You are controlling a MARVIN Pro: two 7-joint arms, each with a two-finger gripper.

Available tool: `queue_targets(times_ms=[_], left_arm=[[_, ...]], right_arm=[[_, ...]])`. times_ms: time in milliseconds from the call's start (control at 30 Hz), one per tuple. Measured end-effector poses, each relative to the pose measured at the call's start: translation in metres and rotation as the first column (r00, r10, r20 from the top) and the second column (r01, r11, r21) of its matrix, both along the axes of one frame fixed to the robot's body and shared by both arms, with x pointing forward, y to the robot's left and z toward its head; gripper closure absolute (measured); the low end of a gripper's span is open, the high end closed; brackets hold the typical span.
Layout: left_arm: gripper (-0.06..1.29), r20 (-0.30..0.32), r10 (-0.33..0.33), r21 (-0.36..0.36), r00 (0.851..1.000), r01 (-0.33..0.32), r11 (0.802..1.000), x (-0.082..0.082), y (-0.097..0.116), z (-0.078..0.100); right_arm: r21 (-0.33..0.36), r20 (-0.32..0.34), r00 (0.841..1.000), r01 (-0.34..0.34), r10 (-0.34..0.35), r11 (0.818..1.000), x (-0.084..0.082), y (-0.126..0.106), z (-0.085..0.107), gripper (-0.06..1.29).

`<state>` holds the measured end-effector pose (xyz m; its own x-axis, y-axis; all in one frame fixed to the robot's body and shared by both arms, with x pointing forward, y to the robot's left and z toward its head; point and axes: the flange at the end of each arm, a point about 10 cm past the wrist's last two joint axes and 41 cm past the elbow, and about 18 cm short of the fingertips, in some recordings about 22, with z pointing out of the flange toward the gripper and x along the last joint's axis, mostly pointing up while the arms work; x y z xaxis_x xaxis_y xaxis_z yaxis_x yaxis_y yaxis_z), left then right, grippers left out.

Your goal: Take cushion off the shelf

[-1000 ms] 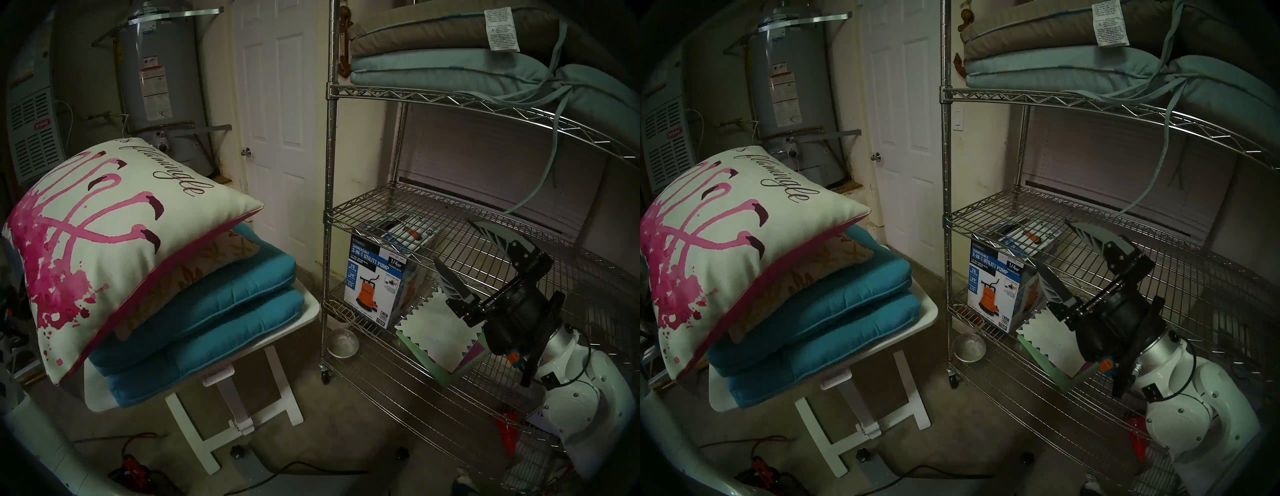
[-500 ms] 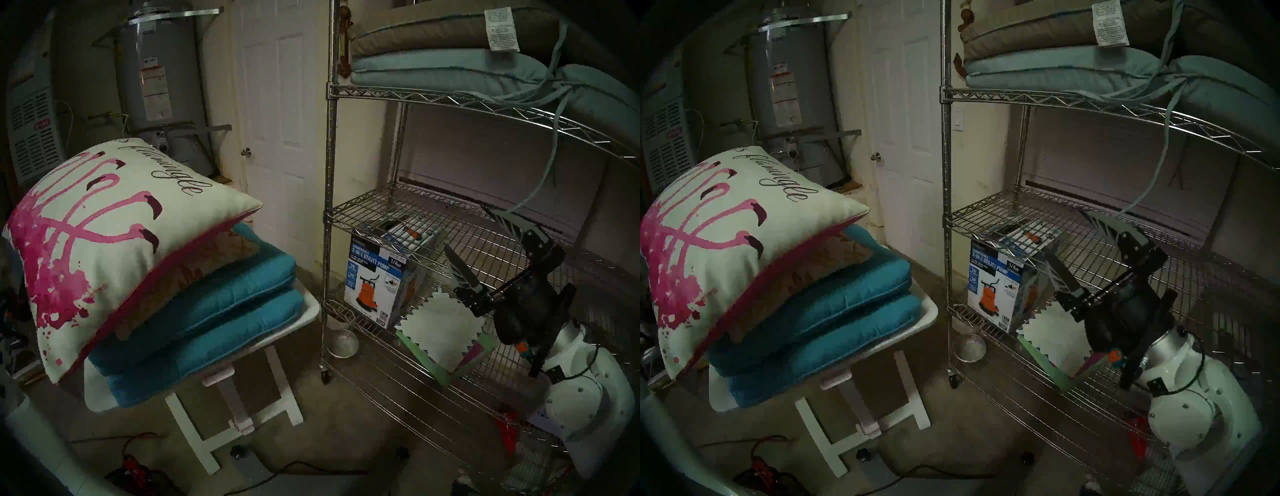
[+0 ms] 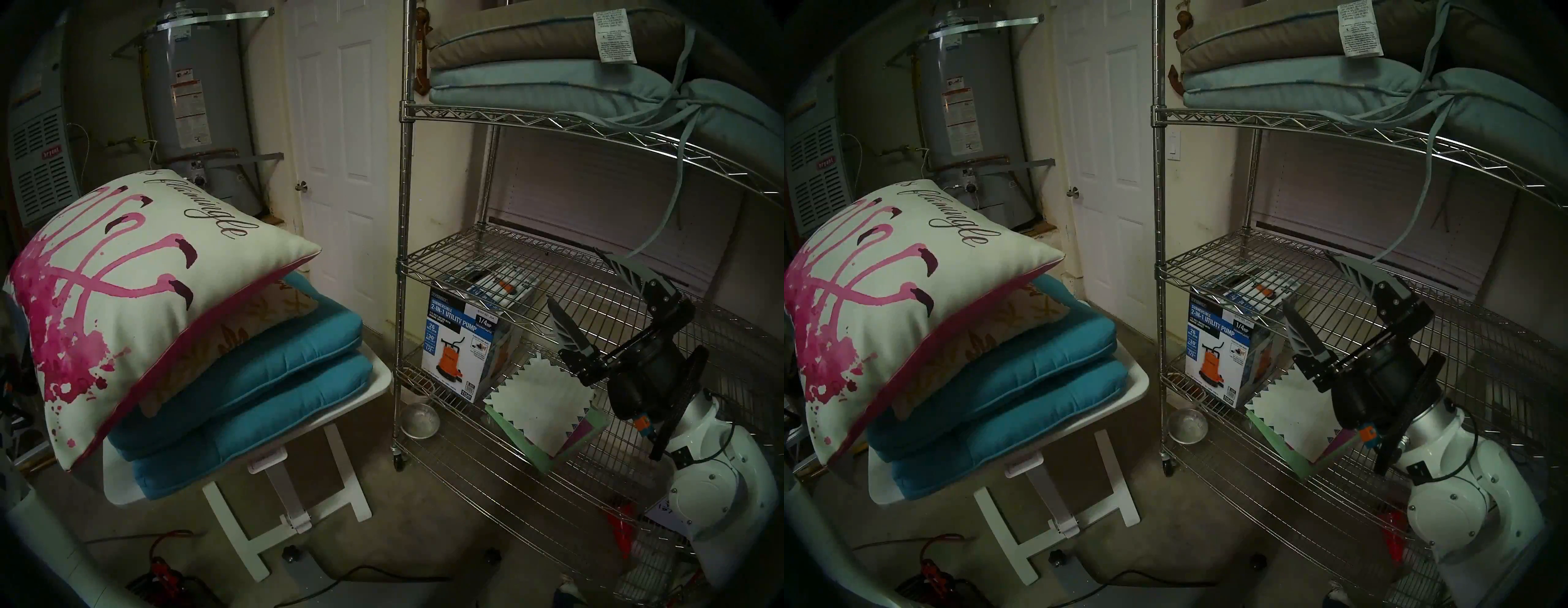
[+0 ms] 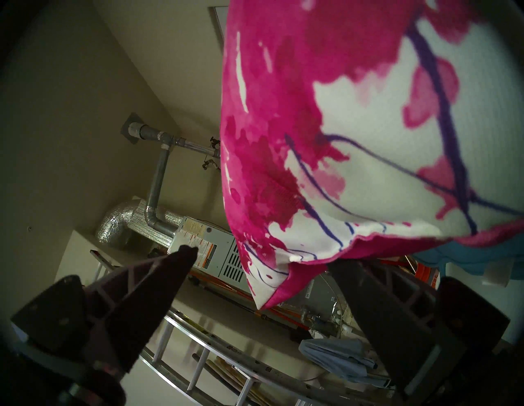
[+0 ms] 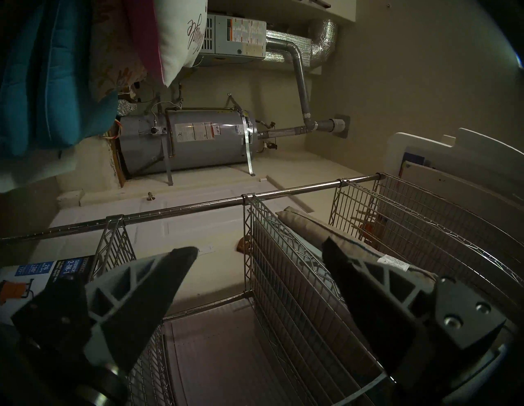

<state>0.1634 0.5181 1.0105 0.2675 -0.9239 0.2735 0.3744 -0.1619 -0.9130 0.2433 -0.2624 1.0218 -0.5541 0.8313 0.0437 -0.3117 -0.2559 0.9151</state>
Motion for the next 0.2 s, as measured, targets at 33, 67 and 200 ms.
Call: queue_targets(times_ms=[33, 67, 200], left_arm=[[-0.01, 0.000, 0.000, 0.000, 1.000, 0.000, 1.000, -0.0001, 0.0000, 0.0000], [-0.01, 0.000, 0.000, 0.000, 1.000, 0.000, 1.000, -0.0002, 0.0001, 0.0000], [-0.01, -0.001, 0.001, -0.001, 1.000, -0.001, 1.000, -0.0007, 0.0003, -0.0001]], right_arm=[[0.000, 0.000, 1.000, 0.000, 0.000, 1.000, 0.0000, 0.0000, 0.0000, 0.00], [0.000, 0.000, 1.000, 0.000, 0.000, 1.000, 0.0000, 0.0000, 0.0001, 0.00], [0.002, 0.001, 1.000, 0.001, -0.001, 1.000, 0.0000, -0.0002, 0.0002, 0.00]])
